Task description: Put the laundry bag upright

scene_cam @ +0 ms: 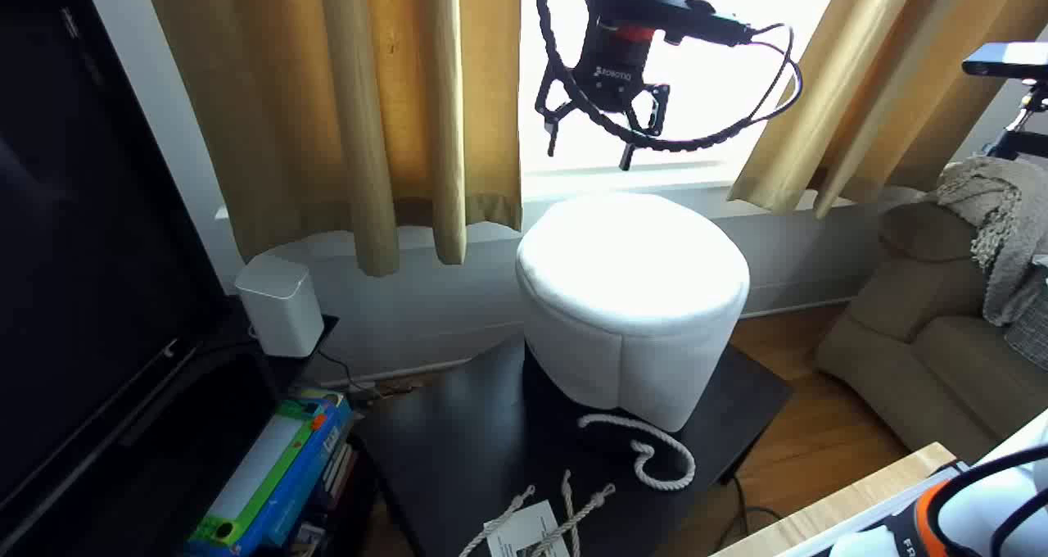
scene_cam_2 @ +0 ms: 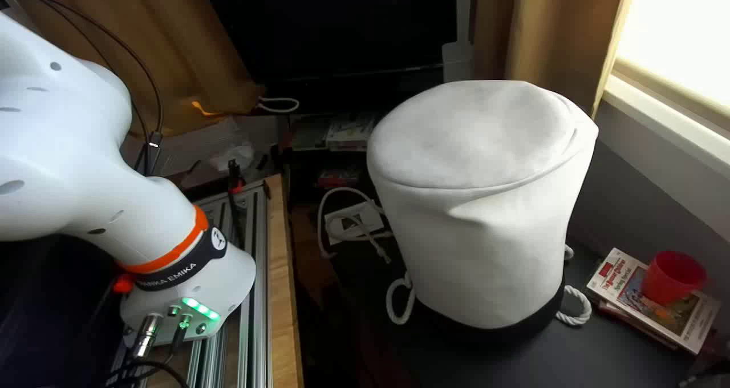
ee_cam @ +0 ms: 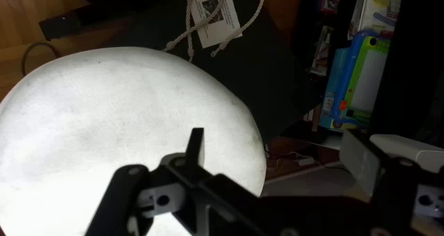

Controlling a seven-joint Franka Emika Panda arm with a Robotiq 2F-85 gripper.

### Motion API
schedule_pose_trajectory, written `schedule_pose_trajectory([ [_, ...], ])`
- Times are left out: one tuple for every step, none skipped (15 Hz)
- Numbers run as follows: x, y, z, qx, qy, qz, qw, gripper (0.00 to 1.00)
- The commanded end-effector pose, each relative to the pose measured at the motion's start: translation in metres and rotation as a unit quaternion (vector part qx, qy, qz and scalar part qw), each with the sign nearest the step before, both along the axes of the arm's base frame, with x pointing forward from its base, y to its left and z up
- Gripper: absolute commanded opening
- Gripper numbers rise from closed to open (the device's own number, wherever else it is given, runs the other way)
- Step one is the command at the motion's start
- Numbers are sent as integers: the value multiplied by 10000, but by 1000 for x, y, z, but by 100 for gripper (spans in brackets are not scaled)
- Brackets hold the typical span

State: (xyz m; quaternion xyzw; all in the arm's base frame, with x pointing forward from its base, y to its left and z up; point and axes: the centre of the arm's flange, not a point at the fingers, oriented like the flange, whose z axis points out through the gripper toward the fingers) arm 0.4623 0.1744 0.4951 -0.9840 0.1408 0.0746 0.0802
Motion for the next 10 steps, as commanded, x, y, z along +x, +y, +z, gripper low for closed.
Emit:
schedule_pose_trajectory([
  [0,0,0,0,0,0,10000,100],
  [0,0,0,0,0,0,10000,100],
  [0,0,0,0,0,0,10000,100],
  [0,0,0,0,0,0,10000,100],
  [0,0,0,0,-1,0,10000,100],
  [7,-11,-5,-27,84,-30,10000,100],
  [12,-22,-9,-51,110,-79,9999,100],
  [16,-39,-13,-62,146,-92,9998,100],
  [18,-54,-14,-57,129,-71,9999,100],
  [22,-70,-15,-28,49,-13,10000,100],
])
